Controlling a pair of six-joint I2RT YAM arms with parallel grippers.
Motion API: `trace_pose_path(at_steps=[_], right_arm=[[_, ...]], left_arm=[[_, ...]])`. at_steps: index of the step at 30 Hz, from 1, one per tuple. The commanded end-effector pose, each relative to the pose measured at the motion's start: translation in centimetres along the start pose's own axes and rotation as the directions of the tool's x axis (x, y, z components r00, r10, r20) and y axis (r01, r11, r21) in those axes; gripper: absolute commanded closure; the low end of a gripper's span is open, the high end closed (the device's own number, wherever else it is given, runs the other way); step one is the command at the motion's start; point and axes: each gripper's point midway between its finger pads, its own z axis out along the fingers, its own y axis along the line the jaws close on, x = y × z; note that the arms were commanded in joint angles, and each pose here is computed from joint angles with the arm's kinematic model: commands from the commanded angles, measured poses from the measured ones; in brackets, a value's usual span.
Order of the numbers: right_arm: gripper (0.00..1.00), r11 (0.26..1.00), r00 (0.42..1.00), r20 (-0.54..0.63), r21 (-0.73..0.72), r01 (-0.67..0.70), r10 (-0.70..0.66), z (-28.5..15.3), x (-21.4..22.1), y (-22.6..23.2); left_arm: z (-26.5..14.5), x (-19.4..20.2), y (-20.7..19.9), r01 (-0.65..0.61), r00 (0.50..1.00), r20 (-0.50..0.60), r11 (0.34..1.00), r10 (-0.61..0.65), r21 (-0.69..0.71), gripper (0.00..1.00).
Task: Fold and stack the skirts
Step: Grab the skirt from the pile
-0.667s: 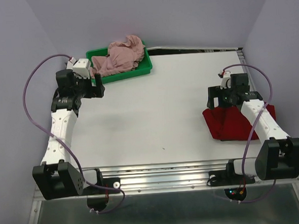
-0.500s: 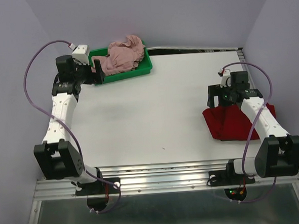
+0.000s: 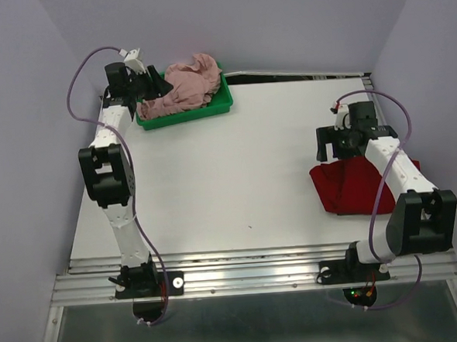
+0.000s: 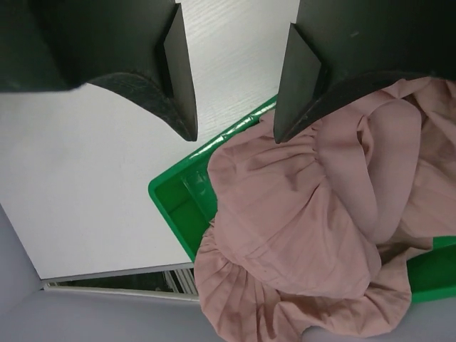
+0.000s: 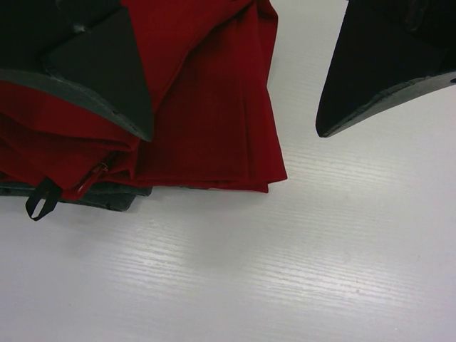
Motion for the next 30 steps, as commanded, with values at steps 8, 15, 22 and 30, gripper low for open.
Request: trace_pose_path(at_steps=[8,15,22,30], right_arm=[[0.00,1.000,1.000,-0.019,0.009,0.007,-0.007,0.7,-1.2,-0.7],[0.00,1.000,0.999,-0.052,0.007,0.004,-0.004,1.5,-0.8,-0.8],[0.00,1.000,0.996,-0.084,0.009,0.002,-0.001,2.2,0.0,-1.0],[0.00,1.000,0.994,-0.109,0.017,0.003,-0.002,3.0,0.3,-1.3]], left_arm=[[2.6,-2.6,6.5,0.063,0.990,0.128,0.997,-0.056,-0.049,0.53],[4.5,-1.3,10.6,0.053,0.991,0.124,0.993,-0.039,-0.107,0.52],[6.1,-0.3,11.9,0.051,0.991,0.126,0.992,-0.036,-0.115,0.51],[7.8,0.9,11.3,0.040,0.993,0.113,0.996,-0.031,-0.085,0.50]])
